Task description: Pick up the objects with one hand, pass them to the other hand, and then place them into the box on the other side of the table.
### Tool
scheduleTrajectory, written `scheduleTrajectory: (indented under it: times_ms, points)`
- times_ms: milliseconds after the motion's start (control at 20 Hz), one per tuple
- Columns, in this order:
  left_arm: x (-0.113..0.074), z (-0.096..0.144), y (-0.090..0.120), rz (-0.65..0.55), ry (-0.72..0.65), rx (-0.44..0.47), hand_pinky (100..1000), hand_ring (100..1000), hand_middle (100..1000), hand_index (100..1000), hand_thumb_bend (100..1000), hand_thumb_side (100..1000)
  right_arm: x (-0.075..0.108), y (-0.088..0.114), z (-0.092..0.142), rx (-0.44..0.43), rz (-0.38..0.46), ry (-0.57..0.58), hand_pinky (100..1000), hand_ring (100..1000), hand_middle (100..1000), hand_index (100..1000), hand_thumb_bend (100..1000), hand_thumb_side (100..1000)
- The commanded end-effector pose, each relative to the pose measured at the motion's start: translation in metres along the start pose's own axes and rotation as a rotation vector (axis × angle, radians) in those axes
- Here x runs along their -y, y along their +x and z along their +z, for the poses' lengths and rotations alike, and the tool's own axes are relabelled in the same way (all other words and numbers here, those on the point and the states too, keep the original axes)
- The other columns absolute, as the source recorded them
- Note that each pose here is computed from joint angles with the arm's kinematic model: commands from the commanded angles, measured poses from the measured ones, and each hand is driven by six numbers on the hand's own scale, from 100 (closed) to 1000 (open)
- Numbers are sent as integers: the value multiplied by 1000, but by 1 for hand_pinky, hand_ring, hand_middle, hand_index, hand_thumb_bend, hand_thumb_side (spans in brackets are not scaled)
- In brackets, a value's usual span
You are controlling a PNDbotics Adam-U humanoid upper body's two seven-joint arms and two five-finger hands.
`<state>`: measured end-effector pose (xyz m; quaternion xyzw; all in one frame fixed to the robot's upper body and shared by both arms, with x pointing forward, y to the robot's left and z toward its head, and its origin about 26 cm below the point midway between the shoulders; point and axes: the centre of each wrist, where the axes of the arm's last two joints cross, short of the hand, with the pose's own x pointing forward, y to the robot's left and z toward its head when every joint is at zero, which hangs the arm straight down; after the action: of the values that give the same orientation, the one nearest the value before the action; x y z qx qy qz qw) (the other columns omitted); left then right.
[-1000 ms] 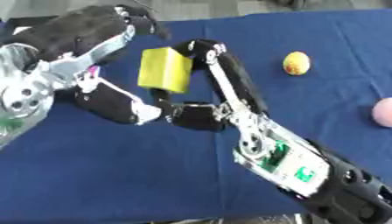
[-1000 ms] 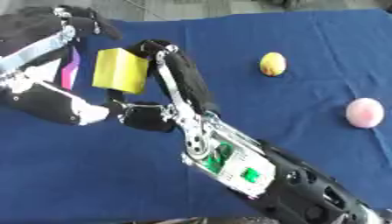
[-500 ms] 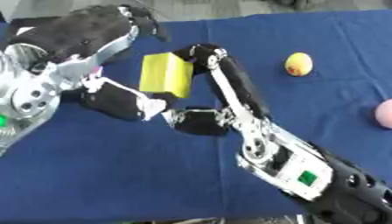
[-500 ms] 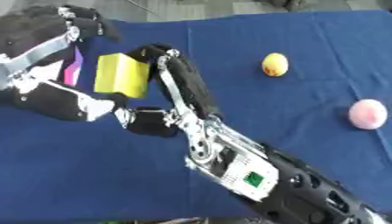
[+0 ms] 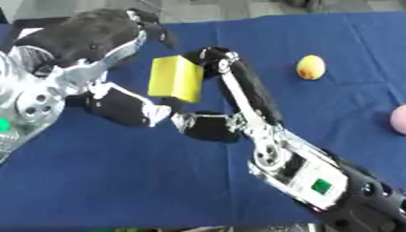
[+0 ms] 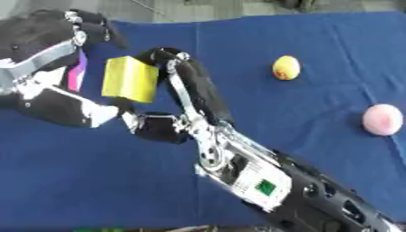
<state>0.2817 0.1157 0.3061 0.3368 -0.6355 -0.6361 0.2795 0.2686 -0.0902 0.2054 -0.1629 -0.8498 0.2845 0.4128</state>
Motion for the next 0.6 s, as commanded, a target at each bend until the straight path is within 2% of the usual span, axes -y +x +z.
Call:
scheduleTrajectory:
  times_ms: [50, 600]
  points:
    - [-4, 0, -1, -20, -8, -10, 829, 828, 788, 841, 375, 344, 6, 4, -1, 36, 12, -13, 692, 560, 450, 519, 100, 100]
    - [3, -11, -5, -11, -4, -22, 822, 820, 772, 839, 352, 360, 4, 3, 1, 63, 18, 18, 693, 560, 450, 518, 100, 100]
